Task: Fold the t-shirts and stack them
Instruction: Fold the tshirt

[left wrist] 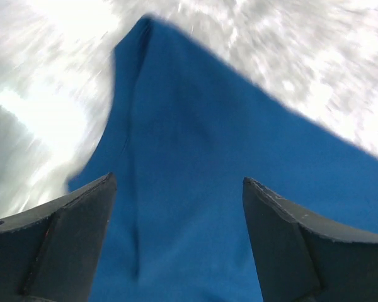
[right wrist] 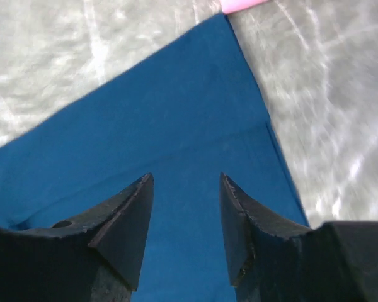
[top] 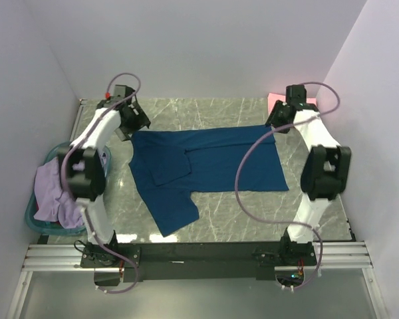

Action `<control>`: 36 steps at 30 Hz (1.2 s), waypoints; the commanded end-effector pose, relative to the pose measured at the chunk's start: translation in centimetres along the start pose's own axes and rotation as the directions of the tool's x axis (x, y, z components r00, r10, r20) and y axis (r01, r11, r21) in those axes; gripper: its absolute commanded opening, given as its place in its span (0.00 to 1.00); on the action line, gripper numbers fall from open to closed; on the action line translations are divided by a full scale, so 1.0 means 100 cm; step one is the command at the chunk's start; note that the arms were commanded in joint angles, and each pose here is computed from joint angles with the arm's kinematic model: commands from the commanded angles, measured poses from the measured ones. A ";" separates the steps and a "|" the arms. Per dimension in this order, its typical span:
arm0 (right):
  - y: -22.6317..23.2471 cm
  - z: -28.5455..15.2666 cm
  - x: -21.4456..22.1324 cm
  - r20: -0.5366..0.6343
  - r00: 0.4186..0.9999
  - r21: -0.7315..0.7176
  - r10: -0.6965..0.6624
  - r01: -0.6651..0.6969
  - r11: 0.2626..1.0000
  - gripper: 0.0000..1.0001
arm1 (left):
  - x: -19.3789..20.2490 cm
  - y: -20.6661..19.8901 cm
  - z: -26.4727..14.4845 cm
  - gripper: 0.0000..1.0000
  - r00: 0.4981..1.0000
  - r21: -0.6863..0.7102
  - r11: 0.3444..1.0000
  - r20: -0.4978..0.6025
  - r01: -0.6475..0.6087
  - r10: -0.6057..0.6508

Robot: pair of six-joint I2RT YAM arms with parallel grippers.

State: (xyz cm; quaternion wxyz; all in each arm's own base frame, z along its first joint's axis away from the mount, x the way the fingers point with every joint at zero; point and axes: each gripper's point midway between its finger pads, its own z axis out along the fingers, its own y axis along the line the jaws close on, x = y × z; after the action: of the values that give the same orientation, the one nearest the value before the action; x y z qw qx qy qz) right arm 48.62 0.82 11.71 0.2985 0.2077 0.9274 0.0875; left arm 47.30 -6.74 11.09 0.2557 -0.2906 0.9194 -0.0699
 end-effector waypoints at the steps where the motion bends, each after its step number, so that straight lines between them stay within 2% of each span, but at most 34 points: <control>1: 0.004 -0.051 0.003 0.101 0.995 -0.012 0.014 -0.013 1.000 0.54 | 0.005 0.011 -0.073 0.87 0.995 0.015 1.000 0.098 0.021 -0.022; 2: 0.006 -0.056 0.013 0.095 0.995 -0.018 0.006 -0.004 1.000 0.54 | 0.032 0.025 -0.068 0.87 0.998 -0.023 1.000 0.055 0.007 -0.006; 3: 0.008 -0.071 0.014 0.124 0.992 -0.030 -0.001 0.005 1.000 0.54 | 0.042 0.032 -0.074 0.86 0.999 -0.032 0.999 0.050 0.004 -0.003; 4: -0.002 -0.067 0.034 0.088 0.996 -0.013 0.002 -0.001 1.000 0.55 | 0.048 0.035 -0.091 0.85 0.998 -0.008 1.000 0.070 0.002 -0.001; 5: 0.008 -0.070 0.050 0.072 0.997 -0.033 -0.019 0.021 0.999 0.55 | 0.074 0.050 -0.087 0.84 1.000 -0.036 0.999 0.025 -0.013 0.014; 6: 0.014 -0.081 0.054 0.093 0.996 -0.060 -0.010 0.016 0.998 0.55 | 0.080 0.054 -0.100 0.84 0.999 -0.016 1.000 0.045 -0.008 0.009; 7: 0.010 -0.078 0.075 0.058 0.998 -0.060 -0.012 0.015 0.998 0.55 | 0.102 0.069 -0.094 0.80 1.000 -0.039 0.999 0.011 -0.012 0.012; 9: 0.018 -0.089 0.092 0.060 0.998 -0.083 -0.029 0.034 0.996 0.55 | 0.119 0.073 -0.104 0.77 1.000 -0.007 1.000 0.008 0.006 -0.006; 10: 0.011 -0.086 0.107 0.040 0.998 -0.060 -0.043 0.046 0.997 0.55 | 0.137 0.085 -0.099 0.72 1.000 -0.027 1.000 -0.019 0.002 -0.003; 13: 0.007 -0.093 0.137 0.023 0.996 -0.063 -0.081 0.082 0.995 0.55 | 0.157 0.098 -0.095 0.67 1.000 -0.040 0.999 -0.028 0.004 -0.005; 20: -0.026 -0.096 0.177 0.015 0.993 -0.008 -0.116 0.116 0.993 0.55 | 0.161 0.109 -0.070 0.60 1.000 -0.104 0.995 -0.018 -0.009 0.007; 24: -0.041 -0.096 0.188 0.021 0.993 0.027 -0.117 0.116 0.993 0.55 | 0.165 0.112 -0.046 0.48 0.998 -0.160 0.987 -0.052 -0.030 0.022; 26: -0.044 -0.098 0.188 0.033 0.993 0.035 -0.112 0.111 0.993 0.55 | 0.171 0.111 -0.040 0.46 0.996 -0.156 0.987 -0.081 -0.039 0.027; 36: -0.051 -0.093 0.194 0.023 0.994 0.057 -0.106 0.104 0.993 0.54 | 0.189 0.127 -0.021 0.45 0.989 -0.212 0.975 -0.140 -0.070 0.041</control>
State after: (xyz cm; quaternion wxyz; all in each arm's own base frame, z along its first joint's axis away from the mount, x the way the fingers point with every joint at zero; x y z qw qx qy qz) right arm 26.35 4.86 7.15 0.2839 0.1626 0.9436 0.0506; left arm 26.78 -7.21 2.11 0.1668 -0.2889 0.9427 0.0117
